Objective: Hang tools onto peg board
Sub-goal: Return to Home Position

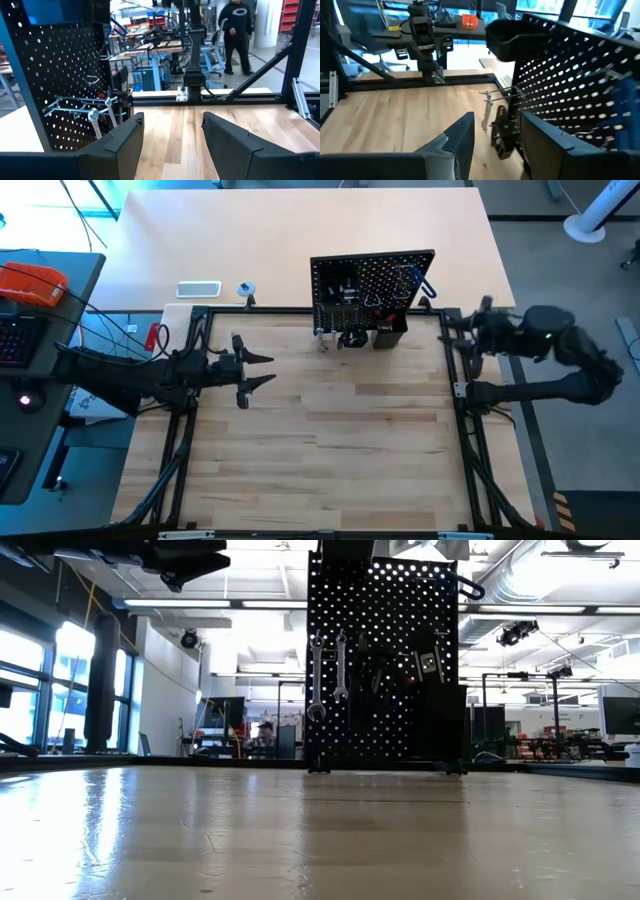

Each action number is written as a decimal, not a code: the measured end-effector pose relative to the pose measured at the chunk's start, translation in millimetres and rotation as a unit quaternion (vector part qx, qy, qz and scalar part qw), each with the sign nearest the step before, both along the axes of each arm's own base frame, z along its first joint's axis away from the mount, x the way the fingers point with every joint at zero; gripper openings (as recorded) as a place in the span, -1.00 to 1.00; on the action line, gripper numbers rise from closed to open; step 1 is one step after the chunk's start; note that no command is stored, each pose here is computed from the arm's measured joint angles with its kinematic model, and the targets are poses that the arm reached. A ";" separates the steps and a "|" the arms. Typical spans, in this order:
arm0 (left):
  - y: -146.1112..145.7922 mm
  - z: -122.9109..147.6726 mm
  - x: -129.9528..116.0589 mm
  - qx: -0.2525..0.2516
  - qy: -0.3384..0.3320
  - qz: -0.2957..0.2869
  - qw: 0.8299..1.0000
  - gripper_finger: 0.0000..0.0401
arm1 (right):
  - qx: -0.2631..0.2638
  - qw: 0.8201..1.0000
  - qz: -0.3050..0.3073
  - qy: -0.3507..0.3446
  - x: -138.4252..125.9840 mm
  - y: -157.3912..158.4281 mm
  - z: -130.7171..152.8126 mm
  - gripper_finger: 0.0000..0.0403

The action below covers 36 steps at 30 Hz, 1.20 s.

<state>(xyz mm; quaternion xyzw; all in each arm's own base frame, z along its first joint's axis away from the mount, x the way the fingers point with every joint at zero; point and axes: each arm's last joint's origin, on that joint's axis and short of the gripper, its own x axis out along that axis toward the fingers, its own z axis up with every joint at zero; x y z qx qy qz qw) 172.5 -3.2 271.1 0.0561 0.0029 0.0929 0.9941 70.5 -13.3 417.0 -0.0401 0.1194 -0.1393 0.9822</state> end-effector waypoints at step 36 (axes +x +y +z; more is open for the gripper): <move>6.3 -43.6 -28.0 -0.016 -0.120 0.014 0.993 -0.02 | 0.004 0.983 0.010 -0.182 -1.2 0.8 -158.9 -0.25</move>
